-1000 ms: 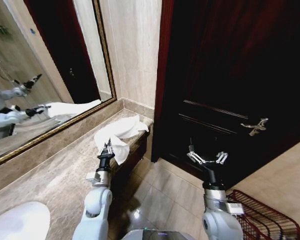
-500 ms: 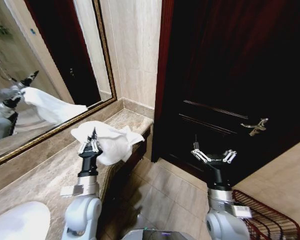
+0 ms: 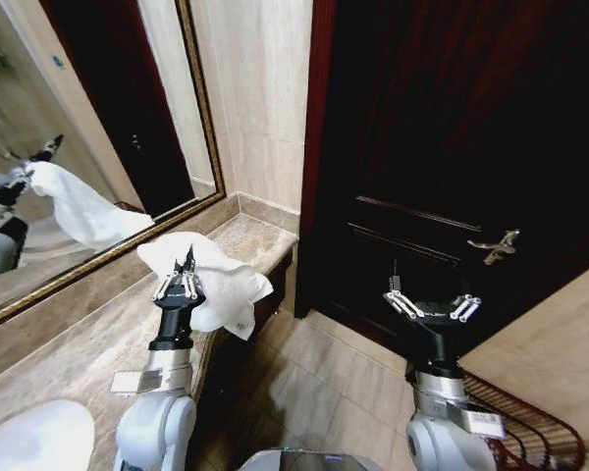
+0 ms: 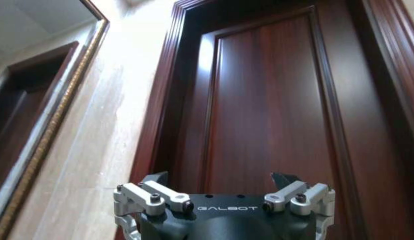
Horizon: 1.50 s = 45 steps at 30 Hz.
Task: Discard the used towel into the hamper.
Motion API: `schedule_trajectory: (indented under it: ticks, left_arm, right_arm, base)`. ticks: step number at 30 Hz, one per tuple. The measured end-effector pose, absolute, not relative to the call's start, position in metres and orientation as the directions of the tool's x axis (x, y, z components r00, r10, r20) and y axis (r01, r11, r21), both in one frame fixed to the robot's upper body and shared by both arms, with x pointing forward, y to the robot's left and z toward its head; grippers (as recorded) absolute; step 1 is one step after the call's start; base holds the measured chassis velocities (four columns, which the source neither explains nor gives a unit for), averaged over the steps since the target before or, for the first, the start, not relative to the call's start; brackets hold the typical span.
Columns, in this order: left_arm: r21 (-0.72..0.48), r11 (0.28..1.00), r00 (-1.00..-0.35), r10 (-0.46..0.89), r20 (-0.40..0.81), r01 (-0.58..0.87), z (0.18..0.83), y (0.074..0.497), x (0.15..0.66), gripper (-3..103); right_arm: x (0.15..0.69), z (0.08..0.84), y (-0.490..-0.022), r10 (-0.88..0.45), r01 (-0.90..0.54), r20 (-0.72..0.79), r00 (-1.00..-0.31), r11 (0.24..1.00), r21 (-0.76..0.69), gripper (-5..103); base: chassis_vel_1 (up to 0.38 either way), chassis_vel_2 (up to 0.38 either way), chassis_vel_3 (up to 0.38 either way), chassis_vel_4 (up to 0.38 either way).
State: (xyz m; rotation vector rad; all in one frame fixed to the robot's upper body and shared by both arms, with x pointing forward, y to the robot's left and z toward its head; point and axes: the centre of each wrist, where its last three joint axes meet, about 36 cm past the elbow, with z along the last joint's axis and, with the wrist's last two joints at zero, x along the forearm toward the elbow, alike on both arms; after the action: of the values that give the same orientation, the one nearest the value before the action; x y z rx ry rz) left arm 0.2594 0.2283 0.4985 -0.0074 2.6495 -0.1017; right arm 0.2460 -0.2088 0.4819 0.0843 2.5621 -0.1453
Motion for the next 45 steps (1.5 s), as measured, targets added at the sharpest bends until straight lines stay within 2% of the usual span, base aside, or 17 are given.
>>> schedule_trajectory:
  ticks: [21, 45]
  left_arm:
    - [-0.054, 0.998, -0.88, 0.008, -0.474, 0.038, 0.5, 0.227, 0.258, 4]
    - [-0.054, 0.996, -0.886, 0.037, -0.462, 0.07, 0.494, 0.222, 0.257, 4]
  right_arm:
    - [0.245, 0.479, -0.205, -0.009, 0.048, -0.514, -0.858, 0.994, -0.098, 100]
    - [0.245, 0.484, -0.206, 0.009, 0.03, -0.547, -0.837, 0.999, -0.029, 100]
  base:
    - [-0.102, -0.096, -0.089, -0.093]
    - [-0.13, -0.12, -0.118, -0.13]
